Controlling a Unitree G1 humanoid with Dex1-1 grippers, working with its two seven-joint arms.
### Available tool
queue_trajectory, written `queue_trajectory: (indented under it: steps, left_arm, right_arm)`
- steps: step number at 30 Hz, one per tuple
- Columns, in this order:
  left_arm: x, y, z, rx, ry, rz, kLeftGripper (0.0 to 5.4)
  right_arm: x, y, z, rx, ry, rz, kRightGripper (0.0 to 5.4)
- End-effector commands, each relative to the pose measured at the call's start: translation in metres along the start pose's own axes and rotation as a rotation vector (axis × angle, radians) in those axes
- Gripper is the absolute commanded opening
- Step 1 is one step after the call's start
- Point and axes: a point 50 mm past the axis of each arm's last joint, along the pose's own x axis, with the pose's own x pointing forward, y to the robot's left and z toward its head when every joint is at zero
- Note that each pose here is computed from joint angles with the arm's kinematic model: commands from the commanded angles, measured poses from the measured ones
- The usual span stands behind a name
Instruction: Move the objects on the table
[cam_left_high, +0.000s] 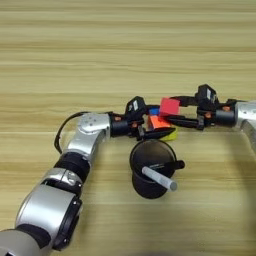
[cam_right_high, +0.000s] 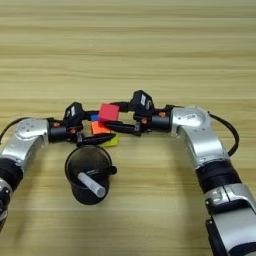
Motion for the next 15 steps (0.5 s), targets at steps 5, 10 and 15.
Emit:
queue_trajectory:
  steps: [5,10,15]
  left_arm:
    - [0.003,0.012,0.016,0.045,-0.049,0.028,3.29]
    - [0.001,0.014,0.011,0.046,-0.025,0.048,3.29]
    - [0.002,0.012,0.008,0.053,-0.018,0.054,3.29]
  right_arm:
    - [0.010,0.002,-0.006,-0.002,0.035,0.035,2.25]
    - [0.012,0.001,-0.008,0.000,0.037,0.033,2.25]
    - [0.015,-0.001,-0.015,0.011,0.054,0.023,2.25]
